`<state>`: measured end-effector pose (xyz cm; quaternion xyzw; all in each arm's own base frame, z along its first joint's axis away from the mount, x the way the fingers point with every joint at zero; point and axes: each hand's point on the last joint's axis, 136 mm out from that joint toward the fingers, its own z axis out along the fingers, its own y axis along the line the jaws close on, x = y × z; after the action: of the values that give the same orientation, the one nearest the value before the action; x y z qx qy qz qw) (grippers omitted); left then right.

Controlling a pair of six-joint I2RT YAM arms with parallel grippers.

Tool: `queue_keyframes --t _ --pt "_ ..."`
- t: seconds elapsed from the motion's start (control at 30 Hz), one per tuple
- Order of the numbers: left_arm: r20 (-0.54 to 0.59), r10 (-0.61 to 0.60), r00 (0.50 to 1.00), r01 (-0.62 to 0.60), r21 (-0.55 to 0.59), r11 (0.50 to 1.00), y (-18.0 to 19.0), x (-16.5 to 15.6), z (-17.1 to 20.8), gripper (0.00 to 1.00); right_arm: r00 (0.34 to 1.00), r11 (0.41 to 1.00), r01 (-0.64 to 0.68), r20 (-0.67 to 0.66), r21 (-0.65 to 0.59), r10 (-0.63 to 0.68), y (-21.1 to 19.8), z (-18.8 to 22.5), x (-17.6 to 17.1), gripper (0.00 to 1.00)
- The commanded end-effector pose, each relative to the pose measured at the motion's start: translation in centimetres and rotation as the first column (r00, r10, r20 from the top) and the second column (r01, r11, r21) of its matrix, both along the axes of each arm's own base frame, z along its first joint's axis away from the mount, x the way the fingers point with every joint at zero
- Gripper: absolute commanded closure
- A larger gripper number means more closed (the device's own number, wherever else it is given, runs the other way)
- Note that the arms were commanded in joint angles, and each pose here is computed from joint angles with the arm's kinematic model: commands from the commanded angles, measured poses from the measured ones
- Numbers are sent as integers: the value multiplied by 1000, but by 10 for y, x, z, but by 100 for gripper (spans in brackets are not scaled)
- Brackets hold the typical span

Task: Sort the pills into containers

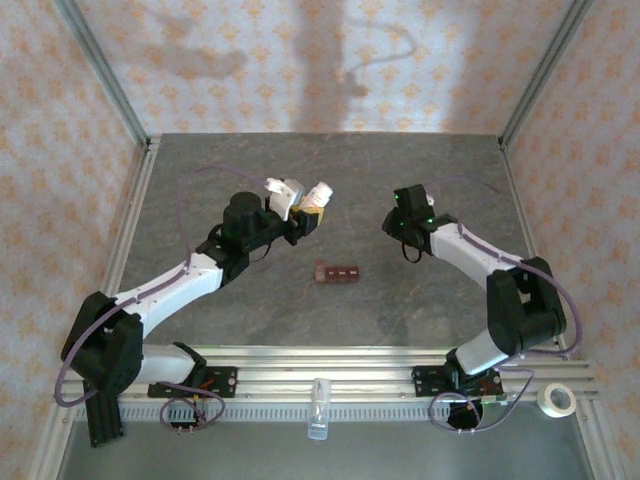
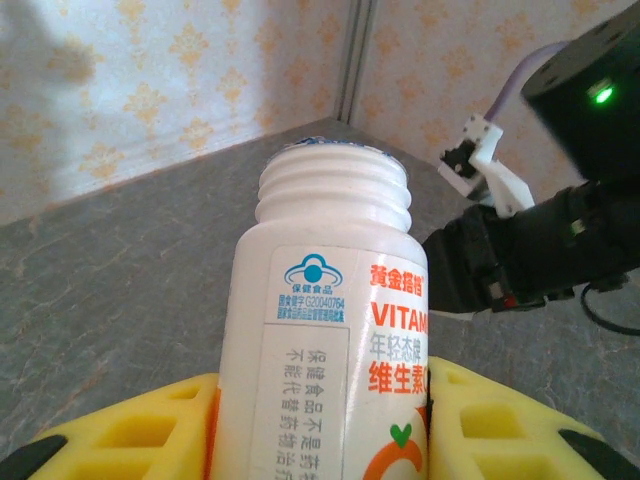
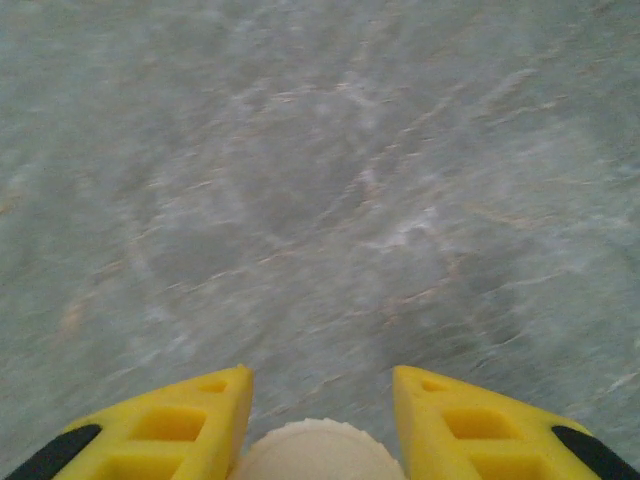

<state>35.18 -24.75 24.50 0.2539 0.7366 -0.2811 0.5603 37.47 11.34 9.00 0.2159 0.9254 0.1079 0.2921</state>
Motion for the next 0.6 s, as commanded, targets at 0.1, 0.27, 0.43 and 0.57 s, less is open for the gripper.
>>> queue_keyframes --t 0.1,0.27,0.43,0.57 --pt "13 43 999 -43 -13 999 5 1 5 100 986 963 159 -21 -216 -168 -38 -31 3 71" --pt "7 49 999 -48 -11 999 5 3 4 100 970 939 215 -52 -269 -237 -48 -54 0 70" --pt "2 51 999 -51 -4 999 4 6 1 100 968 935 200 -86 -292 -234 -43 -69 -8 60" --pt "-12 56 998 -56 -18 998 3 8 -2 100 972 947 170 -109 -274 -206 -36 -68 -8 37"
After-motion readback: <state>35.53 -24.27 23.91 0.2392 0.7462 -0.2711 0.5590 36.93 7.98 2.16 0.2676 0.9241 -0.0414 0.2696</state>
